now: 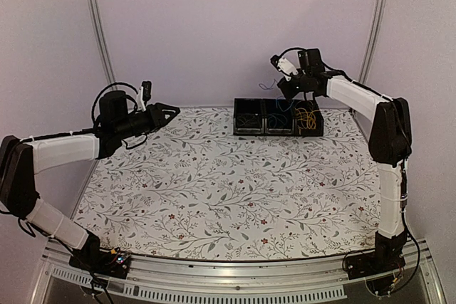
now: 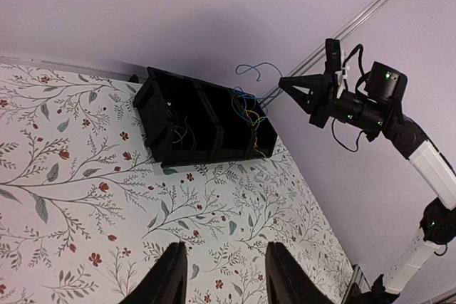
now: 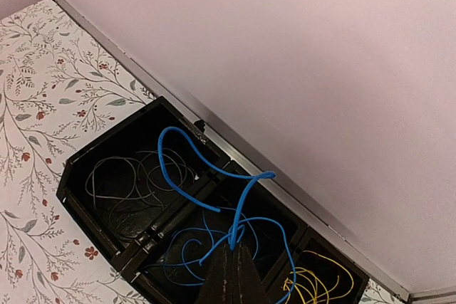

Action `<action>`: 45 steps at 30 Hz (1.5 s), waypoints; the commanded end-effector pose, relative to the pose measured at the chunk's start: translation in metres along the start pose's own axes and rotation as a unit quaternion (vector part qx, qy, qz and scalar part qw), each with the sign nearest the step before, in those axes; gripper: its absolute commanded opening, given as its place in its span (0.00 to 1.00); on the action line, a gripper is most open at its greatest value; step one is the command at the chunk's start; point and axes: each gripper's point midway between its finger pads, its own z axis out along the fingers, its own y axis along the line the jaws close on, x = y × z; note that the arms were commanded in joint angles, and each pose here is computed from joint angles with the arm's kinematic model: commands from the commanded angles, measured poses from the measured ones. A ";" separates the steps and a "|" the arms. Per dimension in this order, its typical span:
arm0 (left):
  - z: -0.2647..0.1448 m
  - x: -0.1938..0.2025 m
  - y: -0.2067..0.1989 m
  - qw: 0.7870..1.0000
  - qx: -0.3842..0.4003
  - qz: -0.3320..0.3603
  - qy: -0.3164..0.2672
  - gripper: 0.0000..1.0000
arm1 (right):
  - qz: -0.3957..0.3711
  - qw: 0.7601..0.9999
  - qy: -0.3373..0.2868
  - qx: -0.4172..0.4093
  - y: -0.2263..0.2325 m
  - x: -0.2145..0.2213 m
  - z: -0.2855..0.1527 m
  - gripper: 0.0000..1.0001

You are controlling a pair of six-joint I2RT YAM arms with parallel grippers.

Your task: Untangle the cables

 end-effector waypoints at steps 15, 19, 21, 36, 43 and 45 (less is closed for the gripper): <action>0.006 0.005 0.013 1.000 -0.005 -0.008 0.006 0.39 | 0.125 0.990 0.046 -0.056 -0.007 0.071 0.051 0.00; 0.008 0.007 0.015 1.000 -0.005 -0.012 0.010 0.39 | 0.145 0.987 0.057 -0.048 -0.020 0.087 0.050 0.00; 0.008 0.008 0.015 1.000 -0.005 -0.012 0.011 0.39 | 0.151 0.986 0.060 -0.046 -0.024 0.092 0.049 0.00; 0.010 0.011 0.018 1.000 -0.008 -0.014 0.015 0.39 | 0.138 0.982 0.065 -0.112 0.004 0.086 0.031 0.35; 0.010 0.006 0.015 1.000 -0.009 0.006 0.018 0.39 | 0.126 0.988 0.004 -0.087 -0.021 0.038 -0.045 0.42; 0.009 -0.001 0.014 0.999 -0.021 0.028 0.016 0.39 | 0.115 0.989 -0.014 -0.093 -0.018 0.033 -0.076 0.44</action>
